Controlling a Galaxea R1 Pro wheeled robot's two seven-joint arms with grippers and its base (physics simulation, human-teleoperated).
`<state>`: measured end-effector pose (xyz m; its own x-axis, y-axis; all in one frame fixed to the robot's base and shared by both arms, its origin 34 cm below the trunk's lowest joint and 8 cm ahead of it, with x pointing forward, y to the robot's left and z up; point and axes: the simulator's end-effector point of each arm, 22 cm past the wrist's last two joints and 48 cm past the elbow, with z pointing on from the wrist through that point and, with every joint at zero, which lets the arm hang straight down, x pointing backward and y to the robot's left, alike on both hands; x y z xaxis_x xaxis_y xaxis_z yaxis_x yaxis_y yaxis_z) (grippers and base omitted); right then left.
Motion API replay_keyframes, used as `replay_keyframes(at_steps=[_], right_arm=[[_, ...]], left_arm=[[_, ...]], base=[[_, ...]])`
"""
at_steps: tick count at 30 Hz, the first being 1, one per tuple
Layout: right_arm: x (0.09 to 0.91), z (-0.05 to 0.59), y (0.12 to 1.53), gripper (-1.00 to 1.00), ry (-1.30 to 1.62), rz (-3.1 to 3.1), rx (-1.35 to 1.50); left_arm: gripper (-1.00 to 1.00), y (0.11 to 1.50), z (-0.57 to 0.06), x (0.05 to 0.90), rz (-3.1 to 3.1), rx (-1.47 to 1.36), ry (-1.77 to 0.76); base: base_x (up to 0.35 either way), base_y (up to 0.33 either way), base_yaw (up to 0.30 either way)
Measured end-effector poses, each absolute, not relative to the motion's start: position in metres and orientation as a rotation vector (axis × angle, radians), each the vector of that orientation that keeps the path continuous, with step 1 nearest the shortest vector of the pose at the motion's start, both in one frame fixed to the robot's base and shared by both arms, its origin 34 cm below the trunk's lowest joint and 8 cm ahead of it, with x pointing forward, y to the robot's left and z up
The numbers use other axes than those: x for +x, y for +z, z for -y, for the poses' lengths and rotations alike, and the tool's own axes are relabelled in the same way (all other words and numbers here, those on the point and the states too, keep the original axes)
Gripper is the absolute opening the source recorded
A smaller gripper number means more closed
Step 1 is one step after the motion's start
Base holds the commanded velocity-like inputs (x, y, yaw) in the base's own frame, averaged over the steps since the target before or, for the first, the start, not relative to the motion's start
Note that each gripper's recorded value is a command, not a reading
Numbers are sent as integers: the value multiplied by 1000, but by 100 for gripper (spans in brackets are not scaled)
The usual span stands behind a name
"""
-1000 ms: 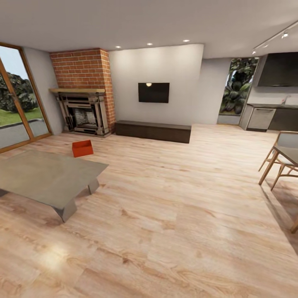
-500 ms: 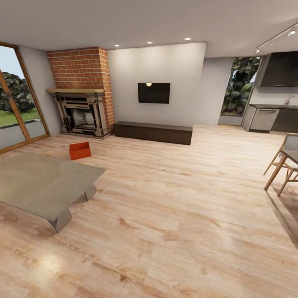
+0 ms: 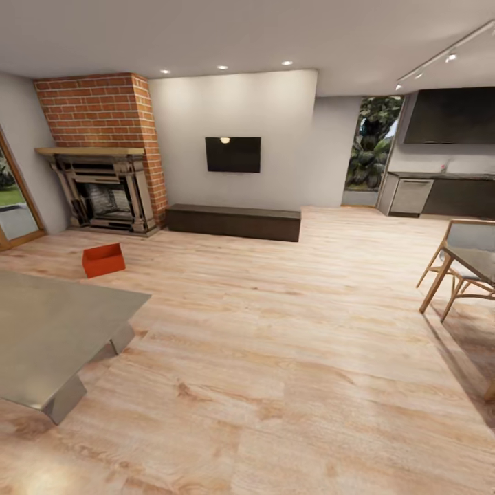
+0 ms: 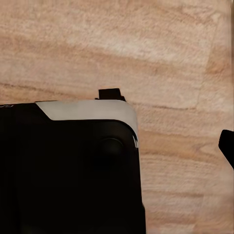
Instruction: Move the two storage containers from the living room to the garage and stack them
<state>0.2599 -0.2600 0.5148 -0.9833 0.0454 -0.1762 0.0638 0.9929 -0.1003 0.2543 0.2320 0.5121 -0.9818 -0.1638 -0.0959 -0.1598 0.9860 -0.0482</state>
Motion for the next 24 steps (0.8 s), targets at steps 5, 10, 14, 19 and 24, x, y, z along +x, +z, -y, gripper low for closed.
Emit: replay_keyframes(at_steps=[5,10,14,19,24], right_arm=[[260,260,515,100,-158,-2963,81],[260,260,515,100,-157,-2963,80],[260,260,515,100,-157,-2963,79],[259,260,515,100,-157,-2965,78],[259,260,515,100,-157,-2965,78]], left_arm=[[100,512,-232,254,-3031,-248,-61],[100,512,-232,254,-3031,-248,-61],[100,512,-232,254,-3031,-248,-61],[100,512,-232,254,-3032,-248,-61],[100,512,-232,254,-3031,-248,-61]], base=[[323,0,-98],[323,0,-14],[323,0,-2],[323,0,0],[323,0,0]])
